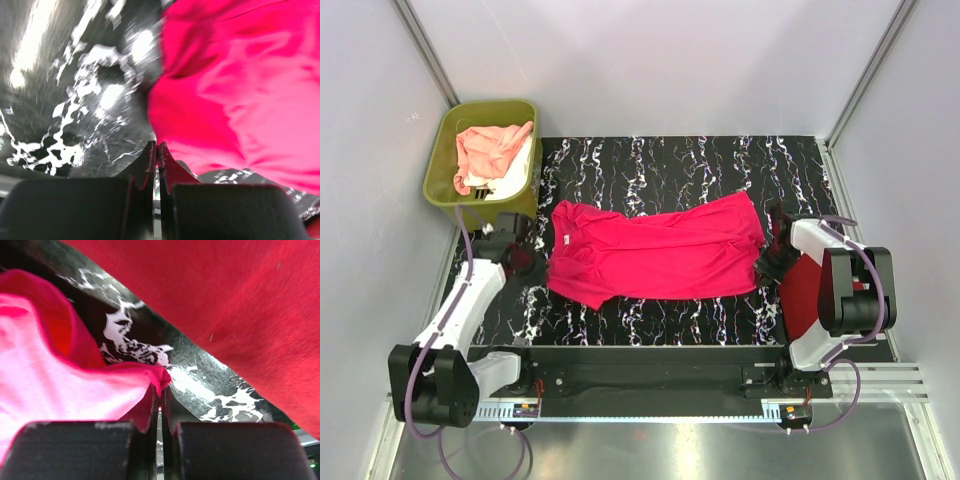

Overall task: Fold and stack the t-shirts
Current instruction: Flatten the tshirt out

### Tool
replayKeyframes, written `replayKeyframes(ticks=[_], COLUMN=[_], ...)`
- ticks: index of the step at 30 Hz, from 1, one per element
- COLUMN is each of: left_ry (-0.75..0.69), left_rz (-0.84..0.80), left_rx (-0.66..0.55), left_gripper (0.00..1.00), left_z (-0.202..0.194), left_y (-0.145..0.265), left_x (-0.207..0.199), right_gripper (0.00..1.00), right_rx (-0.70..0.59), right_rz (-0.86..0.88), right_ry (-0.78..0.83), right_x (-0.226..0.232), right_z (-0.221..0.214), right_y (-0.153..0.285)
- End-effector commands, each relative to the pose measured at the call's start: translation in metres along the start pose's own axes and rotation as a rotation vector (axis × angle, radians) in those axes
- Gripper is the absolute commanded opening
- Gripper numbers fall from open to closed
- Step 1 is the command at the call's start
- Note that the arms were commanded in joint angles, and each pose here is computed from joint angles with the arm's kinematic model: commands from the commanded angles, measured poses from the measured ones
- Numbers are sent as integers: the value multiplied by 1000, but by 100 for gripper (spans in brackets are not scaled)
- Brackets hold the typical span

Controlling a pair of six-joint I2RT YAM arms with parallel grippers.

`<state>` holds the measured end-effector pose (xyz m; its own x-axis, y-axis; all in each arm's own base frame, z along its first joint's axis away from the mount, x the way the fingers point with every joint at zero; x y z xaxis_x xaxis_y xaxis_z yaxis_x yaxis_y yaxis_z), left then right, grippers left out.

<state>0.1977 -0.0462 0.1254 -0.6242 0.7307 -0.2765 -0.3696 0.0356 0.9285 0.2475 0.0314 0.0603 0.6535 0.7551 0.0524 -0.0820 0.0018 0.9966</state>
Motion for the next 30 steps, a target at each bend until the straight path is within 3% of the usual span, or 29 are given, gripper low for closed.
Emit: replayKeyframes(ticks=[1, 8, 12, 15, 18, 19, 26, 30], left_ry=[-119, -247, -360, -455, -534, -572, -622, -611], left_rz=[-134, -495, -692, -826, -926, -985, -1044, -1155], left_rx=[-121, -294, -524, -720, -901, -991, -1339, -1427], left_gripper=[0, 0, 0, 0, 0, 0, 0, 0], left_z=[34, 89, 149, 195, 228, 237, 266, 272], left_y=[32, 82, 131, 184, 242, 279, 378, 417], left_x=[-35, -123, -192, -244, -282, -294, -289, -276], right_gripper=[0, 0, 0, 0, 0, 0, 0, 0], right_rx=[-138, -388, -537, -720, -901, -974, -1240, -1311], right_rz=[16, 190, 342, 486, 607, 675, 901, 966], right_ry=[28, 10, -5, 18, 14, 20, 28, 40], right_x=[9, 63, 116, 156, 178, 186, 191, 187], right_z=[27, 93, 150, 197, 228, 236, 238, 232], right_y=[21, 106, 163, 227, 286, 313, 414, 443])
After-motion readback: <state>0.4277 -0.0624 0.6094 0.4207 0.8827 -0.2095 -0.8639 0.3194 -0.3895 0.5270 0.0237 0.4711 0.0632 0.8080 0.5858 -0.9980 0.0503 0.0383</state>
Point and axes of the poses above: each gripper's point midway between its finger pads, its own y axis back along the fingers, its own x axis along the line the jaws close on, z = x × y, the point moved 5 cm from there along y, back along the fingers, and after that the axes turned 4 degrees about y, right-handed, at the moved point
